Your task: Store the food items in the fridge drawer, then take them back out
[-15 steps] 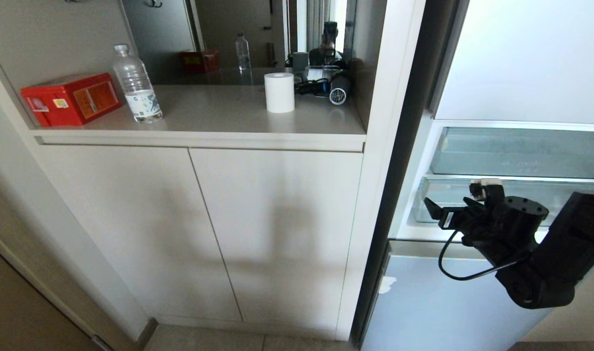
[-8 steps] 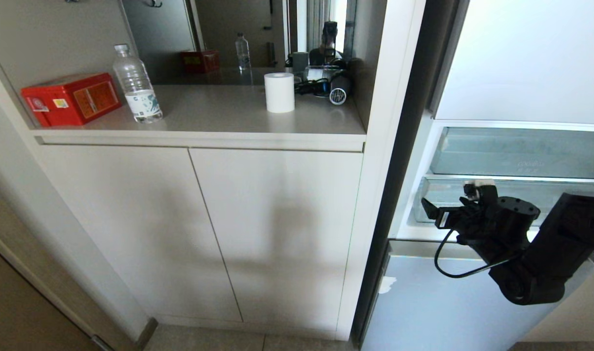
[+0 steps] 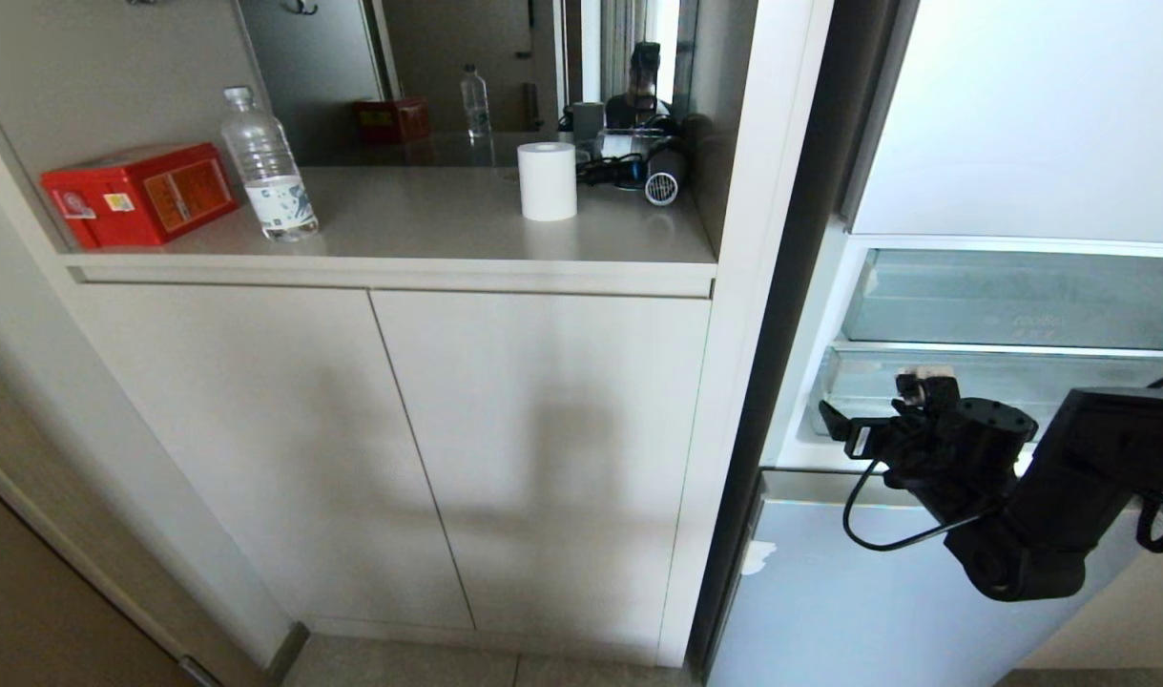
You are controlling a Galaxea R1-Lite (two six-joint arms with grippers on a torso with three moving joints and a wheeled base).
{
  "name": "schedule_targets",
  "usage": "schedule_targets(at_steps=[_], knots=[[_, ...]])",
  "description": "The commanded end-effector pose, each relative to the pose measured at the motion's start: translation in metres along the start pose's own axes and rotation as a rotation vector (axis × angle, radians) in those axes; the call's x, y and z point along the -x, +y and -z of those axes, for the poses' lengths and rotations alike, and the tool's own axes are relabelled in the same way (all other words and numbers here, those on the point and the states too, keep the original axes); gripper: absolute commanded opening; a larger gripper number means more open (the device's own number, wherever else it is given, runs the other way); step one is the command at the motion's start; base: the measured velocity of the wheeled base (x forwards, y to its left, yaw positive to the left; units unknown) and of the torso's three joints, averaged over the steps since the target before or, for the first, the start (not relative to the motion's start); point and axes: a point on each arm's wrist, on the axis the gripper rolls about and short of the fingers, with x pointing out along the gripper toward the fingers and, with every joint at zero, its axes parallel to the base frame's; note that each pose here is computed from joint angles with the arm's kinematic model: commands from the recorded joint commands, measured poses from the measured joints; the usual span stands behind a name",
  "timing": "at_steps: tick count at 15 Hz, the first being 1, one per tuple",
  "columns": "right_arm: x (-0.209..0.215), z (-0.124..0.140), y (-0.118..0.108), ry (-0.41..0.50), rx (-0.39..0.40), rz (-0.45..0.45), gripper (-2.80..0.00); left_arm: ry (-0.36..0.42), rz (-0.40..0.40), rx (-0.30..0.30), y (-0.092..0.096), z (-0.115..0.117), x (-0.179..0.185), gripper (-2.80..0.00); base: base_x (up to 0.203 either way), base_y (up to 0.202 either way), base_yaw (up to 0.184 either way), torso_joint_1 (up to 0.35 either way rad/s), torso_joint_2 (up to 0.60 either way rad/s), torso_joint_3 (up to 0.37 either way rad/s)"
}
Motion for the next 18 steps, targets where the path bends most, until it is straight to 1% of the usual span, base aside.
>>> schedule_targets(at_steps=[1, 6, 10, 18], knots=[[-0.003, 0.005, 0.0, -0.002, 0.0, -0.001, 0.0, 0.003, 0.0, 0.0, 0.0, 0.0, 0.0, -2.8, 0.0, 0.0, 0.0, 0.0, 0.0, 0.0], [-0.011, -0.004, 0.003, -0.048, -0.002, -0.01, 0.0, 0.001, 0.0, 0.0, 0.0, 0.0, 0.0, -2.8, 0.0, 0.0, 0.0, 0.0, 0.0, 0.0], [-0.018, 0.0, 0.003, -0.058, -0.006, -0.007, 0.0, 0.001, 0.0, 0.0, 0.0, 0.0, 0.0, -2.8, 0.0, 0.0, 0.0, 0.0, 0.0, 0.0], [-0.019, -0.001, 0.002, -0.061, -0.011, 0.0, 0.0, 0.002, 0.0, 0.0, 0.0, 0.0, 0.0, -2.8, 0.0, 0.0, 0.0, 0.0, 0.0, 0.0]])
